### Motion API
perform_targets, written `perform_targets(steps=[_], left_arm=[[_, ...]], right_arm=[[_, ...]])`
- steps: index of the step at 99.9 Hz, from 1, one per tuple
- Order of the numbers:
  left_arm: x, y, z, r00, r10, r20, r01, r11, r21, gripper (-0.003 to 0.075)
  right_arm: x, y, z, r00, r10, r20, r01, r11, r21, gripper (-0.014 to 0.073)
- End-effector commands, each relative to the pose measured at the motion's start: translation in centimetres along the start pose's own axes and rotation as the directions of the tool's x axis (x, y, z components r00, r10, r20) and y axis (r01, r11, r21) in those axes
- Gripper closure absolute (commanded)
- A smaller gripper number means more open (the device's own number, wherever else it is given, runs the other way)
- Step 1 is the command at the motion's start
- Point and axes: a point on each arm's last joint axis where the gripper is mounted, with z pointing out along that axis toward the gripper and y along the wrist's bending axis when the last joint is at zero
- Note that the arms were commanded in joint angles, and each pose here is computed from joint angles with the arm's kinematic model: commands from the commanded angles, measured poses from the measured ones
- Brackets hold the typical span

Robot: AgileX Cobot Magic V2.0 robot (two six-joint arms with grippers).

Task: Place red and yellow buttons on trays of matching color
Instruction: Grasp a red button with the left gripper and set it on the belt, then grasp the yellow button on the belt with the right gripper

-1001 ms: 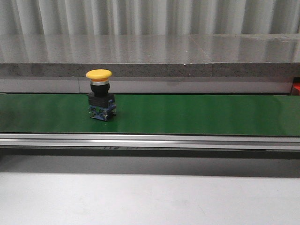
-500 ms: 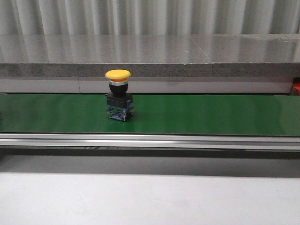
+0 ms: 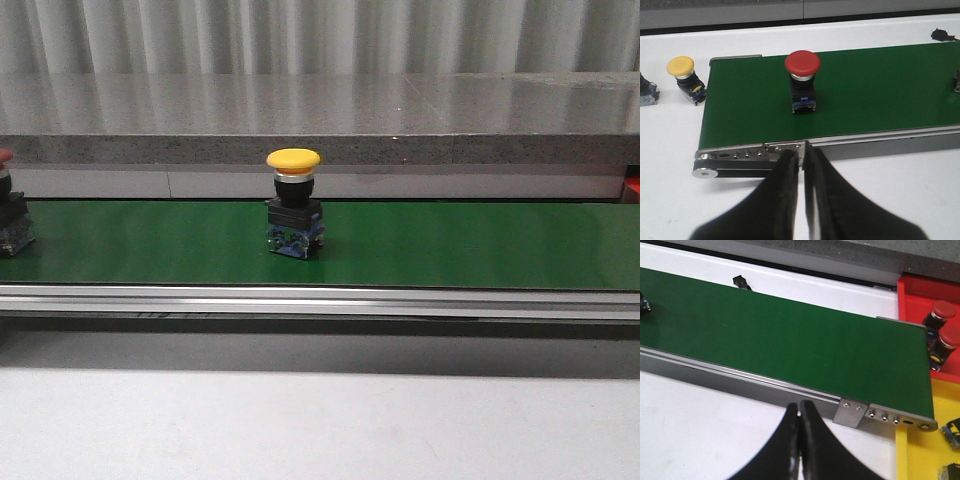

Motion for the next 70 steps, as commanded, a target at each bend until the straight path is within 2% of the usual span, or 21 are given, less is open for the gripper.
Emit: perform_targets(steps=[1, 9, 28, 38, 43, 70], left_arm=[[-1.3, -0.2, -0.5, 0.996, -0.006, 0.088, 0.005, 1.0, 0.012, 0.0726], [-1.3, -0.2, -0.5, 0.996, -0.006, 0.089, 0.005, 1.0, 0.012, 0.0726], [-1.4, -0.2, -0.5, 0.996, -0.006, 0.094, 0.005, 1.0, 0.011, 0.0725], [-1.4, -0.2, -0.5, 0.996, -0.006, 0.094, 0.005, 1.0, 0.011, 0.0726], [-1.4, -0.2, -0.5, 0.996, -0.006, 0.094, 0.005, 1.0, 0.011, 0.0726], [-1.4, -0.2, -0.5, 0.996, -0.006, 0.094, 0.005, 1.0, 0.011, 0.0726]], right_arm=[[-2.7, 0.0, 0.1, 0.998, -0.023, 0.065, 0.024, 1.0, -0.009, 0.0615], [-4.3, 0.1, 1.0, 0.999, -0.043, 0.024, 0.044, 0.998, -0.036, 0.0512], [-8.0, 0.9, 4.2, 0.992, -0.086, -0.095, 0.075, 0.991, -0.111, 0.0115], [-9.7, 1.8, 6.1, 0.981, -0.117, -0.157, 0.092, 0.983, -0.159, -0.0043], [-10.4, 2.3, 7.1, 0.972, -0.136, -0.192, 0.1, 0.978, -0.185, -0.0071], [-12.5, 6.3, 13.5, 0.893, -0.259, -0.369, 0.139, 0.937, -0.321, -0.0059]])
